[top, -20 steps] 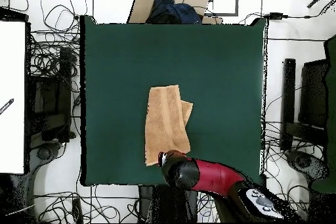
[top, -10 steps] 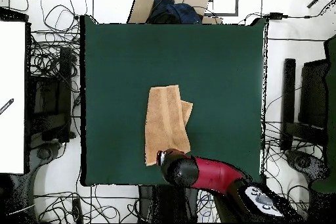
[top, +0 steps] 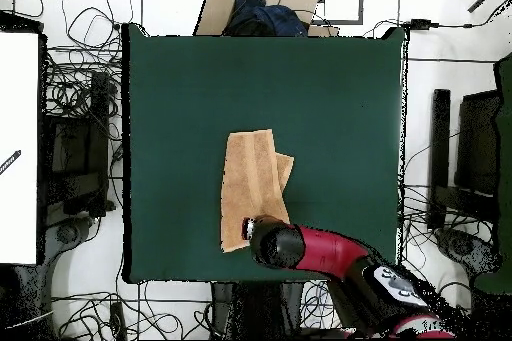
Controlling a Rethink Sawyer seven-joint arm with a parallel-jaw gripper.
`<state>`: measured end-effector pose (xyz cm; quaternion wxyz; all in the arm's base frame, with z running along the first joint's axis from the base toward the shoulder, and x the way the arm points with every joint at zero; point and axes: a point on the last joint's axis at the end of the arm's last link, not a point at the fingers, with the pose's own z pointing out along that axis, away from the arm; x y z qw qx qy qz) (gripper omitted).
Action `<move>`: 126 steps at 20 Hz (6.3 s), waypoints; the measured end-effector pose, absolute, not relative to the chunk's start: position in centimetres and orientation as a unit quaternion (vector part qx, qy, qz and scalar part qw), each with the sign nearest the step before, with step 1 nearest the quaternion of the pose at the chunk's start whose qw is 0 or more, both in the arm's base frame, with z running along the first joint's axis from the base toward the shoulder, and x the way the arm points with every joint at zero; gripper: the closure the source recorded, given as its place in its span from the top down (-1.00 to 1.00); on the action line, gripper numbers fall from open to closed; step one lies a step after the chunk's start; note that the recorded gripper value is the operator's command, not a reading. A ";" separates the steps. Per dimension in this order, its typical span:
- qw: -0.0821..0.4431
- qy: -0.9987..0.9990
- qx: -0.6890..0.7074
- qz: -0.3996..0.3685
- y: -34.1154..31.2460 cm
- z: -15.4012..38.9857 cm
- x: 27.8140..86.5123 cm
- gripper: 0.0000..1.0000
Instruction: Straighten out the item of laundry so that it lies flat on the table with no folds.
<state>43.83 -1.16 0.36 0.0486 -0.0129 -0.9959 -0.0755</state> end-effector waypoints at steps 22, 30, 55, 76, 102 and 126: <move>0.047 -0.995 0.013 -0.092 -0.5 -2.9 44.7 1.00; 0.043 -0.995 0.022 -0.086 -0.3 -3.1 45.2 1.00; 0.053 -0.996 0.059 -0.049 0.9 -5.2 46.4 1.00; 0.126 -0.989 0.054 -0.053 -0.6 -5.8 48.5 -1.00; 0.081 -0.993 0.028 -0.077 -1.3 -5.3 47.3 -1.00; 0.018 -0.998 0.018 -0.052 -0.9 8.0 47.9 -1.00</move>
